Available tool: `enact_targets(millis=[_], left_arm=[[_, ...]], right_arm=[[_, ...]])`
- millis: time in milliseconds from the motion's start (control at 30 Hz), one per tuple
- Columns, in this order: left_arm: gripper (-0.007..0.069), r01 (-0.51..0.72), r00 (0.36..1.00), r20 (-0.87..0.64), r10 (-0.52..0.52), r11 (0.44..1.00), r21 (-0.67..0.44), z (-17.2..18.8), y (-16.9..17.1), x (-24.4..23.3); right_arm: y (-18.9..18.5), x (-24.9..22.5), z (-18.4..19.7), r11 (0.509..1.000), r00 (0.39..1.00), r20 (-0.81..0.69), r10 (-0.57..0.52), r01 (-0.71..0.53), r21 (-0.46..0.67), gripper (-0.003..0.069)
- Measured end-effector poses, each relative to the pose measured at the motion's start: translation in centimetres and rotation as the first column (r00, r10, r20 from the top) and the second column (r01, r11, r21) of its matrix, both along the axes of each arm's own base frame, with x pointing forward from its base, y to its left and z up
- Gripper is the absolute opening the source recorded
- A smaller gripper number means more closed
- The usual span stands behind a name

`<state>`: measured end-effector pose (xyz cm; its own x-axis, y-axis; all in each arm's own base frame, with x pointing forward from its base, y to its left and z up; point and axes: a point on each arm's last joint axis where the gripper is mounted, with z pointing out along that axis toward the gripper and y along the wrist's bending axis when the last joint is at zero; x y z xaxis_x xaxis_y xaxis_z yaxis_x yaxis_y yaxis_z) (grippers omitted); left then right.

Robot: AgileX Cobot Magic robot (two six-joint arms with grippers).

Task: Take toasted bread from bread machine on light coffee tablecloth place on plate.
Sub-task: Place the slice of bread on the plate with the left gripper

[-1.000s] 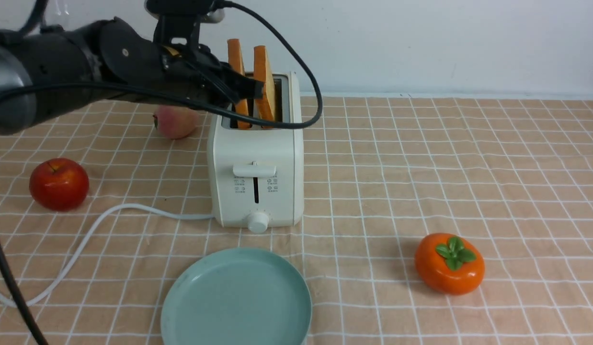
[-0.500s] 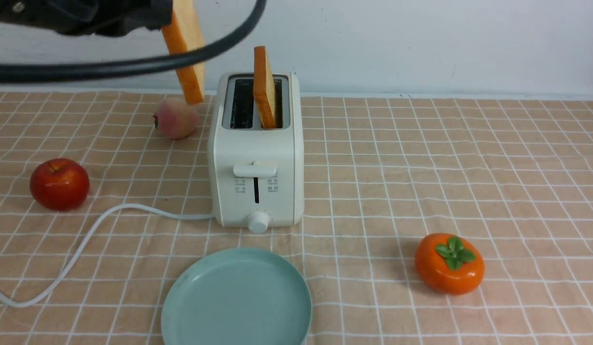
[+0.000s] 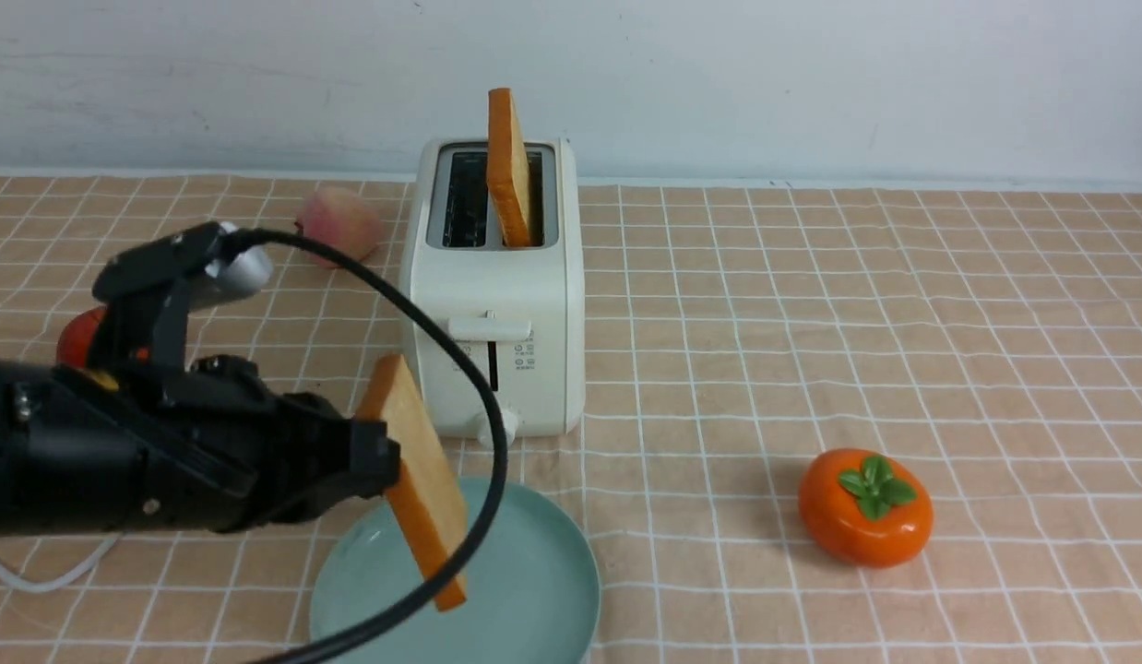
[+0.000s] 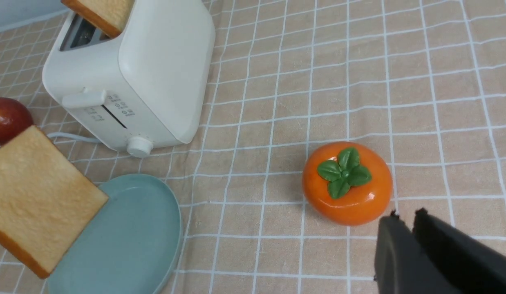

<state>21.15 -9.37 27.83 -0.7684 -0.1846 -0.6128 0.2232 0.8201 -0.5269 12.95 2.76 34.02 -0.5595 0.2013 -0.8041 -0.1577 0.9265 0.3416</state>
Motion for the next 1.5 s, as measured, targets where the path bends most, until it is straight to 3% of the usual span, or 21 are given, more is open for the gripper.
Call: enact_targets(millis=[233, 767, 900, 1133, 1233, 1367, 1500], left_arm=[[0.0006, 0.004, 1.0, 0.002, -0.004, 0.989, -0.147, -2.6, -0.7, -0.3], [0.0007, -0.004, 0.988, -0.157, -0.014, 0.994, -0.112, -8.0, -1.4, 1.7], [0.0063, 0.012, 0.98, -0.196, -0.025, 0.998, -0.069, -8.7, -1.2, 1.5], [0.0283, 0.07, 0.961, -0.27, -0.058, 0.997, 0.036, -9.6, -0.8, 0.8], [0.0332, 0.069, 0.945, -0.326, -0.041, 0.995, 0.074, -9.7, -0.4, 0.2], [0.0272, 0.028, 0.932, -0.362, 0.023, 0.99, 0.135, -9.0, 0.4, -0.7], [0.0068, -0.044, 0.947, -0.303, 0.11, 0.976, 0.215, -6.6, 1.9, -2.2]], right_arm=[[0.1, 0.0, 0.1, 1.0, 1.0, 0.001, 0.003, -0.003, 0.025, 0.0064], [0.2, -0.1, 0.0, 0.999, 1.0, -0.009, 0.01, -0.01, 0.035, 0.0076], [0.4, -0.1, 0.1, 0.998, 1.0, -0.015, 0.017, -0.016, 0.054, 0.008], [0.5, -0.1, 0.1, 0.997, 1.0, -0.016, 0.021, -0.02, 0.078, 0.0087], [0.7, -0.2, 0.3, 0.994, 1.0, -0.013, 0.027, -0.026, 0.11, 0.0088], [1.0, 0.1, 2.3, 0.99, 0.998, -0.012, 0.069, -0.067, 0.122, 0.0088], [1.4, 2.4, 4.8, 0.983, 0.984, -0.095, 0.153, -0.142, 0.114, 0.0088]])
